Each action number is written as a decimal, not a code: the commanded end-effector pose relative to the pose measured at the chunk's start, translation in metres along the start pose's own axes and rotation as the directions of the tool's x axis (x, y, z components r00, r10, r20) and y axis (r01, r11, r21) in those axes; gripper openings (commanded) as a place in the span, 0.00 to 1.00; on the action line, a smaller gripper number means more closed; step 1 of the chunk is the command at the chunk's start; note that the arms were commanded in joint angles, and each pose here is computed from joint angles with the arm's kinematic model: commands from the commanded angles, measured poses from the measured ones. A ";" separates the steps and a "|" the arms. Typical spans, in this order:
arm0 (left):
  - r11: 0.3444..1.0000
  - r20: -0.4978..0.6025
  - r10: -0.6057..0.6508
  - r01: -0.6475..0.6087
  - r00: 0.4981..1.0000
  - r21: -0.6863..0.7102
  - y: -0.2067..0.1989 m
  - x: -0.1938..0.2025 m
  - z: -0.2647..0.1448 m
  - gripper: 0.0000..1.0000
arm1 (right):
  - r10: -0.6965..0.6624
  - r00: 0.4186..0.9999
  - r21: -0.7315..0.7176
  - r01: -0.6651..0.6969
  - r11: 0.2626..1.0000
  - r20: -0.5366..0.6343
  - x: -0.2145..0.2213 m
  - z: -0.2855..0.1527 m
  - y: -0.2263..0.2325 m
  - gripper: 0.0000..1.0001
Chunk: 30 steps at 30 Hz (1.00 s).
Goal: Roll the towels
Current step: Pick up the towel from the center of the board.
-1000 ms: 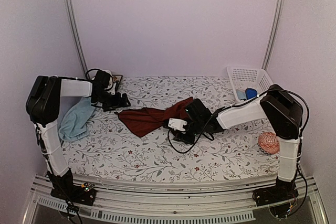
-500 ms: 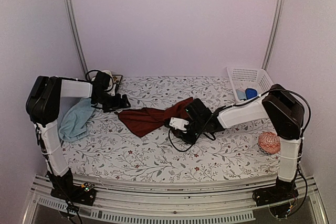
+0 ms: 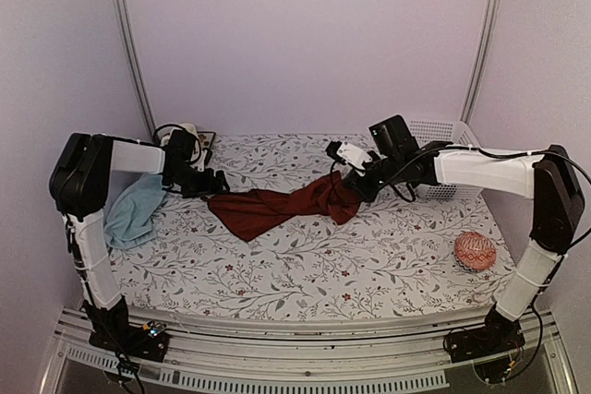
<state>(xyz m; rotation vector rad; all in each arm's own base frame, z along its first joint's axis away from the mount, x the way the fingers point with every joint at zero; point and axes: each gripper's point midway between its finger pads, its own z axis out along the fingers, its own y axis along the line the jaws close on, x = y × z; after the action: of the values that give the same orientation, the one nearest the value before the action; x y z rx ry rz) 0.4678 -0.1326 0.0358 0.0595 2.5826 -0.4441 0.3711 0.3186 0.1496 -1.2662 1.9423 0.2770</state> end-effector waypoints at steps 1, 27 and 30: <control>0.999 0.012 0.044 -0.044 0.999 0.012 0.002 -0.008 0.008 0.93 | 0.055 0.998 0.072 -0.054 0.996 -0.018 -0.002 -0.021 -0.027 0.02; 0.995 -0.039 0.082 -0.080 0.996 0.059 -0.002 0.012 0.005 0.75 | 0.228 0.973 0.431 -0.197 0.881 -0.021 0.023 -0.064 -0.153 0.02; 0.995 -0.036 0.092 -0.090 0.995 0.048 0.001 0.013 0.001 0.78 | 0.245 0.969 0.459 -0.203 0.865 -0.033 0.029 -0.064 -0.162 0.02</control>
<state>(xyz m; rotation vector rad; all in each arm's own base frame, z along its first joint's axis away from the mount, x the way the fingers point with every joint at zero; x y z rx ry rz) 0.4665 -0.1404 0.0223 0.1815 2.5874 -0.4832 0.4605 0.1975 0.1929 -0.8328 2.0850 -0.0734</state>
